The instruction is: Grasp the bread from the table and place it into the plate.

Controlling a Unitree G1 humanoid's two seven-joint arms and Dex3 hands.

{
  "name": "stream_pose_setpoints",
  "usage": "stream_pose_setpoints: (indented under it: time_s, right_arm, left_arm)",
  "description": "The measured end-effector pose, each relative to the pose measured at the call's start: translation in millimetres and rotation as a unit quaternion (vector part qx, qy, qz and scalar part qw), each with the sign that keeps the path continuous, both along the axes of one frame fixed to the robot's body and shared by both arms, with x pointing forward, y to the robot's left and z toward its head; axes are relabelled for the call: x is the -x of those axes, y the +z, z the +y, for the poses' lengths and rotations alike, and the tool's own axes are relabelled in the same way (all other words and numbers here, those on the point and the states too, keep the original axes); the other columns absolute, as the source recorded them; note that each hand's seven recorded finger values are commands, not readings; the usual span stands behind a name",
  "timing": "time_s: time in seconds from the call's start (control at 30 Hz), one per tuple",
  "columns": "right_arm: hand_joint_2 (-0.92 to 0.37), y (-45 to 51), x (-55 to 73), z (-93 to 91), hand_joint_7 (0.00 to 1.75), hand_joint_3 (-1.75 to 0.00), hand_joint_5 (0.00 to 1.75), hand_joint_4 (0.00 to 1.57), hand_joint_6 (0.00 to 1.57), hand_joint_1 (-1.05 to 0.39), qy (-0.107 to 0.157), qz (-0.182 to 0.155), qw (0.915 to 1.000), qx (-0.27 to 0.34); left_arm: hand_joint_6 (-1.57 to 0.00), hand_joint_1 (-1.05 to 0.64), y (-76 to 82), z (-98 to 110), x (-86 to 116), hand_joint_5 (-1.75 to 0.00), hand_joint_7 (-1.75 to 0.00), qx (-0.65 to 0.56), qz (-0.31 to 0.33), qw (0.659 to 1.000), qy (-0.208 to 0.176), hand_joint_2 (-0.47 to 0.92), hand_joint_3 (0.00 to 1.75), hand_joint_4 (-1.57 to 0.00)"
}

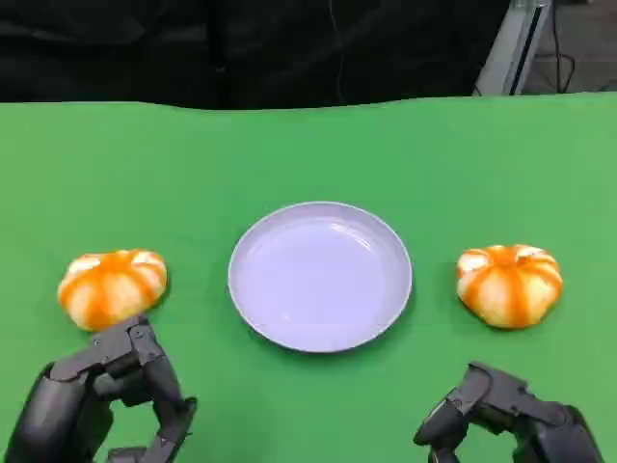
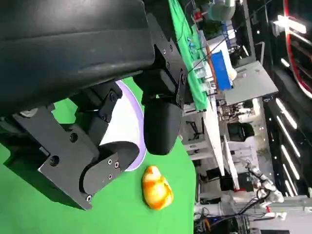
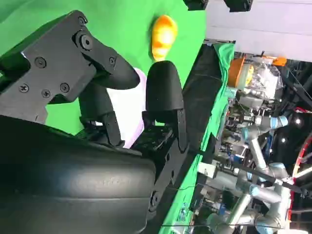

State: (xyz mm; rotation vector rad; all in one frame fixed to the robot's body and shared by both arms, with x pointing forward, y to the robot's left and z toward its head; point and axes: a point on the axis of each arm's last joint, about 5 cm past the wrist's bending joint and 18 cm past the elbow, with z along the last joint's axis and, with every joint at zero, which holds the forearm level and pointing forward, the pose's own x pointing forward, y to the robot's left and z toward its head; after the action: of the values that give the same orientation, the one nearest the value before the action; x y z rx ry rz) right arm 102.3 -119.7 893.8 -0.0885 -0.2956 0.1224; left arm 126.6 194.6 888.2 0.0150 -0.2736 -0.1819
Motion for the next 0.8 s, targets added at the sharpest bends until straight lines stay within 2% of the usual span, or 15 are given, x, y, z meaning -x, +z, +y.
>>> stream_pose_setpoints:
  time_s: [0.53, 0.67, 0.77, 0.8]
  right_arm:
    - [-0.35, 0.0, -0.1, 0.3, 1.29, -1.3, 1.61, 0.71, 0.79, -0.07, 0.001, 0.0, 1.0, -0.001]
    - [-0.34, 0.0, -0.9, 0.5, 1.29, -1.31, 1.6, 0.71, 0.79, -0.07, 0.001, -0.001, 1.0, -0.001]
    - [-0.34, 0.1, -1.3, 0.6, 1.28, -1.31, 1.6, 0.71, 0.79, -0.08, 0.001, -0.002, 1.0, -0.001]
    - [-0.34, 0.2, -1.3, 0.6, 1.29, -1.31, 1.6, 0.71, 0.79, -0.09, 0.001, -0.002, 1.0, -0.001]
  left_arm:
    - [-0.69, -0.05, 0.0, -0.2, -0.2, -1.75, -1.75, -0.004, 0.0, 1.0, -0.001, 0.35, 1.15, -0.9]
    - [-0.68, -0.03, 0.0, 0.0, -0.5, -1.75, -1.74, -0.004, 0.002, 1.0, -0.001, 0.36, 1.21, -0.89]
    - [-0.66, 0.02, -0.2, 0.4, -1.2, -1.75, -1.62, -0.003, 0.016, 1.0, 0.001, 0.47, 1.14, -0.76]
    - [-0.61, -0.04, -0.3, 0.9, -1.4, -1.71, -1.5, -0.002, 0.025, 1.0, 0.003, 0.54, 0.98, -0.65]
